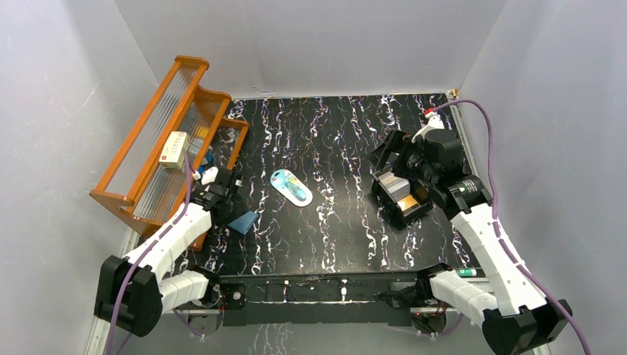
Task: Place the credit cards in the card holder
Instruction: Move the card holder to the center of the board.
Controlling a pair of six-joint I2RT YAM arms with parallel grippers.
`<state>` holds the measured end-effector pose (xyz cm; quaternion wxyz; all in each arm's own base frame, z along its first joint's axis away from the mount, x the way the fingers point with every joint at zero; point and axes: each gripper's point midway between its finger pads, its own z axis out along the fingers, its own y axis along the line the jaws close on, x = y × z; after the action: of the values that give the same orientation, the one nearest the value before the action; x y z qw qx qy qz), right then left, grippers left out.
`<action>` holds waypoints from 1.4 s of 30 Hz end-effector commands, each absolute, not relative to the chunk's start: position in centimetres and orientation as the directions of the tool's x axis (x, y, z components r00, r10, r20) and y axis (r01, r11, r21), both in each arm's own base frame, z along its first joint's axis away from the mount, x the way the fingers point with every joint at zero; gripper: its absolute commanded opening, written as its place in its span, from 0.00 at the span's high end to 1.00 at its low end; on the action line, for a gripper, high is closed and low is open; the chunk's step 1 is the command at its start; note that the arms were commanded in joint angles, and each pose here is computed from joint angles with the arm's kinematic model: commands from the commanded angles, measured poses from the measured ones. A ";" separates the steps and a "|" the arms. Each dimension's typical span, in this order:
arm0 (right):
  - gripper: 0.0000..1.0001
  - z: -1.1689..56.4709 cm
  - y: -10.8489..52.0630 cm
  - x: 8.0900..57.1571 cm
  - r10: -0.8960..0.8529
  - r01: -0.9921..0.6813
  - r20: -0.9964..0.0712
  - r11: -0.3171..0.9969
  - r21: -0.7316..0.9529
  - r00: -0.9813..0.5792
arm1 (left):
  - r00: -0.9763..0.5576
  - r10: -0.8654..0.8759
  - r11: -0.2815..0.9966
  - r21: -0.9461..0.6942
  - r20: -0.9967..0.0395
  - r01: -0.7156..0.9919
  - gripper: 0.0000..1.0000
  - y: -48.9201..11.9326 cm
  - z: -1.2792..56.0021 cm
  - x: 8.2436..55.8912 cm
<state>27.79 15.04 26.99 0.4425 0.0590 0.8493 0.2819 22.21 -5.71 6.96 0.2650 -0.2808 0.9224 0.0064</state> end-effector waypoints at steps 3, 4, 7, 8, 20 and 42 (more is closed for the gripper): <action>0.02 28.8 15.7 27.7 0.350 -0.236 -0.754 0.803 0.547 -0.556 | -0.724 -0.391 0.906 -0.097 -0.568 -0.413 0.47 -6.0 6.7 26.0; 0.02 28.8 15.8 27.7 0.349 -0.238 -0.753 0.802 0.548 -0.558 | -0.732 -0.378 0.913 -0.097 -0.567 -0.396 0.46 -6.3 6.5 26.5; 0.02 28.5 16.0 27.6 0.343 -0.239 -0.746 0.800 0.551 -0.572 | -0.757 -0.362 0.925 -0.108 -0.545 -0.364 0.45 -7.3 5.6 27.1; 0.02 28.5 16.0 27.6 0.341 -0.239 -0.744 0.800 0.550 -0.574 | -0.765 -0.358 0.928 -0.117 -0.536 -0.352 0.45 -7.6 5.3 27.2; 0.02 28.6 15.4 27.7 0.313 -0.228 -0.760 0.828 0.512 -0.569 | -0.848 -0.285 0.938 -0.311 -0.448 -0.151 0.49 -14.2 3.7 25.7; 0.46 23.2 19.7 25.5 0.344 -0.115 -0.538 0.754 0.647 -0.770 | -0.827 -0.223 0.924 -0.381 -0.516 -0.011 0.46 -18.9 10.8 23.2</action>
<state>26.18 17.74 24.30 0.3630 0.0545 0.8695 0.3305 23.24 -21.18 10.65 0.2947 -0.0508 0.9266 -0.2282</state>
